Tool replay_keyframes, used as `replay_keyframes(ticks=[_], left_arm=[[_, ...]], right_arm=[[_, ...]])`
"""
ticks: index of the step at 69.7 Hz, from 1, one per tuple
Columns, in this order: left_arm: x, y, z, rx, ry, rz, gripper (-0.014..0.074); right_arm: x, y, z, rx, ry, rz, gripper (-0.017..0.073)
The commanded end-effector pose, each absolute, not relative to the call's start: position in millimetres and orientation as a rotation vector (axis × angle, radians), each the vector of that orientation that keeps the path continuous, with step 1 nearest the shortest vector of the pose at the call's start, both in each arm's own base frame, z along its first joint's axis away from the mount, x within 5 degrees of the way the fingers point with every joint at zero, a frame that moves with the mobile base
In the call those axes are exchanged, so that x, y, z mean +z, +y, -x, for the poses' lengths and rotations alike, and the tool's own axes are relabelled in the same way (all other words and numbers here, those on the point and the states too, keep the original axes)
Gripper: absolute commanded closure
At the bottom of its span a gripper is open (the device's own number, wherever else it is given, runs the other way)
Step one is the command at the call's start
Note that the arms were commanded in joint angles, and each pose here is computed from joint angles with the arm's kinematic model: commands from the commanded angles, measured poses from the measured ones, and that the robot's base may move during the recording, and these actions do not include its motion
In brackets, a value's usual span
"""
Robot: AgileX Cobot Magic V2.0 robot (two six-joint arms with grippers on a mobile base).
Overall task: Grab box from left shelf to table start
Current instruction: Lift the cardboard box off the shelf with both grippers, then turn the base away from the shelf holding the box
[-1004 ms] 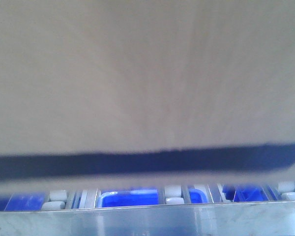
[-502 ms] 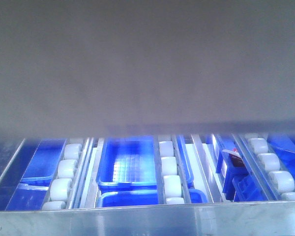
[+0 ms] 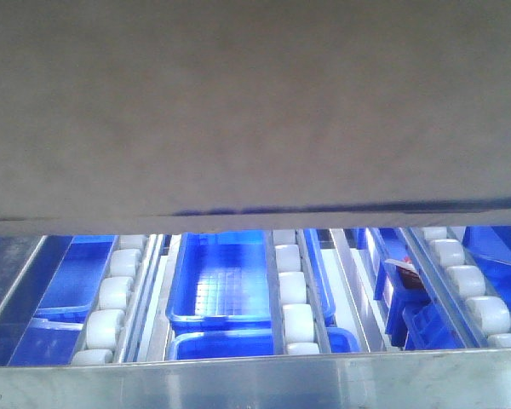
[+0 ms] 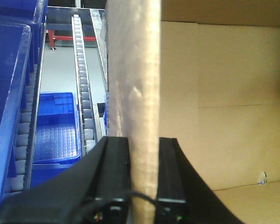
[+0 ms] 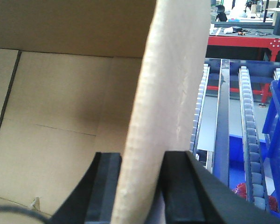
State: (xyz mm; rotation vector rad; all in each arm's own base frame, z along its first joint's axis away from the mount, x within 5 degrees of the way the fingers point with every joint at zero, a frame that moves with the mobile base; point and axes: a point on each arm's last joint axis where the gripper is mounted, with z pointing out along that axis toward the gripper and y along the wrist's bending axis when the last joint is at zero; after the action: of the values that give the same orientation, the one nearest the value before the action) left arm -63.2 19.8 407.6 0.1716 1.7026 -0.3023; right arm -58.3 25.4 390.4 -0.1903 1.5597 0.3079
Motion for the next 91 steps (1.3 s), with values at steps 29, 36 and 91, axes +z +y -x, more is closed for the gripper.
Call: replay_keyframes(ticks=[29, 36, 91], left_arm=[[428.5, 23.2, 66.8, -0.310, 1.536, -0.144, 0.0692], [428.5, 23.2, 66.8, -0.310, 1.536, -0.144, 0.0692], [428.5, 23.8, 66.6, -0.321, 1.536, -0.153, 0.0692]], right_arm=[[406.1, 17.8, 56.0, 0.193, 1.458, 0.159, 0.0499], [406.1, 17.8, 56.0, 0.193, 1.458, 0.159, 0.0499], [406.1, 17.8, 55.9, 0.192, 1.459, 0.158, 0.0499]])
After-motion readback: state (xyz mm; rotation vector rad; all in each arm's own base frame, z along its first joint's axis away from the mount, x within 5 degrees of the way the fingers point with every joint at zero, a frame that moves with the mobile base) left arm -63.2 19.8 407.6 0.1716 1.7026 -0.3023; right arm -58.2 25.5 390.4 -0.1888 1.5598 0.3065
